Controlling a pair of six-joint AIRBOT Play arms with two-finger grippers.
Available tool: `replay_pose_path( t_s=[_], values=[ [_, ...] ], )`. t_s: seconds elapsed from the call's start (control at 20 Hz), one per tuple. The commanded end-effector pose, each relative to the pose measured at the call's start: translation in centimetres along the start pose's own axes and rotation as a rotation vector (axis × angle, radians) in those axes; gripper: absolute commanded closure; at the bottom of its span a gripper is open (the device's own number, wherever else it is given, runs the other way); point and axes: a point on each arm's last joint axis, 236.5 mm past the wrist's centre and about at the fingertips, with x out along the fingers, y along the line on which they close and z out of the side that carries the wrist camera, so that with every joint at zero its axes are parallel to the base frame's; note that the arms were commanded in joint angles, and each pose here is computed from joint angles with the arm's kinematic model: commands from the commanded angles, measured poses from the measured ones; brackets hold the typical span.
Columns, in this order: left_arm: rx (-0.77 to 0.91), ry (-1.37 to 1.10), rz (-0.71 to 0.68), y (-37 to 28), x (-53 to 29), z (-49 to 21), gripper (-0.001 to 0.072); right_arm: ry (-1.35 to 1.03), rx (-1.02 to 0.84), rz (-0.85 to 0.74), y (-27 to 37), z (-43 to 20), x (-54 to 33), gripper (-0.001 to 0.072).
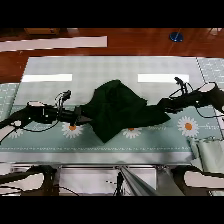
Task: Fold the shirts.
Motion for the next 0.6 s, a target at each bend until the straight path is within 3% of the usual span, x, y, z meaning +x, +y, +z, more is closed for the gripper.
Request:
replay_pose_path(
  t_s=[0.0,0.1,0.15,0.35,0.55],
  values=[
    [0.004,0.006,-0.005,-0.1,0.0,-0.1,0.0684,0.060,-0.023,0.014,1.2,-0.9,2.7,0.0308],
    [0.008,0.006,-0.006,-0.2,-0.1,-0.1,0.0684,0.059,-0.036,0.019,1.9,-0.7,3.0,0.0605],
    [0.032,0.006,-0.011,-0.6,-0.2,0.1,0.0685,0.055,-0.043,0.025,2.2,-0.5,2.7,0.0685],
    [0.219,-0.065,-0.033,-6.0,-2.5,2.9,0.0687,-0.077,-0.120,0.038,4.5,3.0,-4.1,0.0685],
    [0.550,-0.317,-0.033,-18.0,-10.8,6.3,0.0686,-0.388,-0.228,-0.021,8.7,6.9,-17.6,0.0685]
  ],
)
